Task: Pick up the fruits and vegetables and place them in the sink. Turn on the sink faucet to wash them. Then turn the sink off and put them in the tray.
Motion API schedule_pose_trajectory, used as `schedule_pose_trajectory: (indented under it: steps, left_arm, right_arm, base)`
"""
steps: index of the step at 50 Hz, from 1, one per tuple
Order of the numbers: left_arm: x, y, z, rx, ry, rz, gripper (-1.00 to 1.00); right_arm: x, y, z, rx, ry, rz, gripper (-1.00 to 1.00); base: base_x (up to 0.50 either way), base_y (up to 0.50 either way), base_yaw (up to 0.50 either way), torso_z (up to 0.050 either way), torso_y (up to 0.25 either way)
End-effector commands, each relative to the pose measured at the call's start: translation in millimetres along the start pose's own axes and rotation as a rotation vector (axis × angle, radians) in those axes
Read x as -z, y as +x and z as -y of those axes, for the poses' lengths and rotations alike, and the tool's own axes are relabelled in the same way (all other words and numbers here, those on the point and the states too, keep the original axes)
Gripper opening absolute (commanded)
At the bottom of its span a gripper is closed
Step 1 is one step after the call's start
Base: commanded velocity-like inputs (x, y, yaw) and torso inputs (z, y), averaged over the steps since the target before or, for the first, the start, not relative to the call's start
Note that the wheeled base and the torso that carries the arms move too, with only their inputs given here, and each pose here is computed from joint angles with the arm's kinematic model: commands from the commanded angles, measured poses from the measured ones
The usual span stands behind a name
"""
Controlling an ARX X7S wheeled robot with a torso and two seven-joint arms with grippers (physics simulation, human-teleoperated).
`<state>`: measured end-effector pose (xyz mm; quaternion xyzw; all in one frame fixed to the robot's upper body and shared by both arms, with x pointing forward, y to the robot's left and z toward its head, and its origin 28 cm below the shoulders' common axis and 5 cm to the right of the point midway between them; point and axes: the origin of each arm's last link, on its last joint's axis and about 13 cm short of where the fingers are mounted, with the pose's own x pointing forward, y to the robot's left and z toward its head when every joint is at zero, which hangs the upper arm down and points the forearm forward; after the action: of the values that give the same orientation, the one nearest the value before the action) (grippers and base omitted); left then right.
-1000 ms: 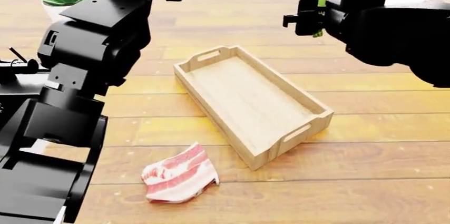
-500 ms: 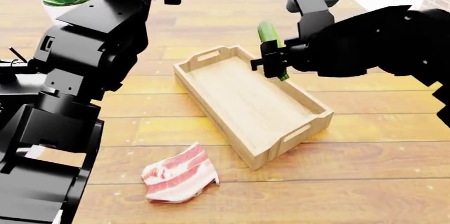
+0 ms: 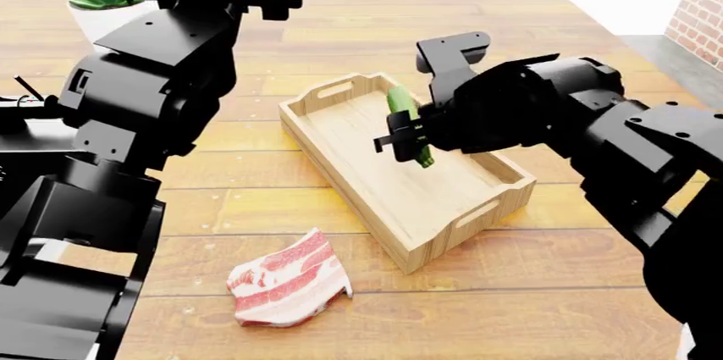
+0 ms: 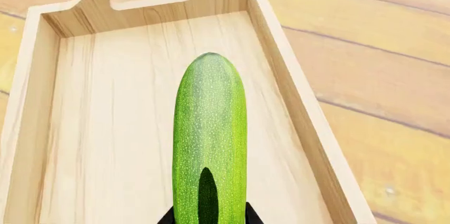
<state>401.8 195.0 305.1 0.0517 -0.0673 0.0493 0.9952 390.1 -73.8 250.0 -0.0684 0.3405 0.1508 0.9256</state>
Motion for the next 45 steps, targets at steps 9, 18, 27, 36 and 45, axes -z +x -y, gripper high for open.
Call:
schedule_pose_trajectory:
  steps: [9, 18, 27, 36, 45]
  left_arm:
    - [1.4, 0.6, -0.3, -0.007, -0.007, 0.003, -1.0]
    - [1.6, -0.1, 0.8, -0.005, -0.007, 0.002, -1.0]
    - [2.9, 0.5, 2.2, -0.004, -0.005, 0.0, -1.0]
    - [3.6, 0.3, 1.9, -0.001, -0.005, -0.001, -1.0]
    - [5.3, -3.7, 6.4, 0.031, 0.003, -0.015, -1.0]
  right_arm:
    - [15.5, 23.5, -2.6, 0.052, -0.061, -0.166, -1.0]
    - [15.4, 22.4, -5.1, 0.042, -0.081, -0.175, 1.0]
    - [8.5, 10.6, -1.8, 0.056, -0.067, -0.126, 1.0]
    - [-8.8, -9.1, 0.4, 0.091, -0.048, -0.041, 1.0]
    - [-30.7, -44.8, 3.9, 0.155, -0.028, 0.108, 1.0]
  base:
    - [0.0, 0.0, 0.0, 0.0, 0.0]
    - [0.0, 0.0, 0.0, 0.0, 0.0]
    - [0.0, 0.0, 0.0, 0.0, 0.0]
    - [0.0, 0.0, 0.0, 0.0, 0.0]
    - [0.0, 0.0, 0.0, 0.0, 0.001]
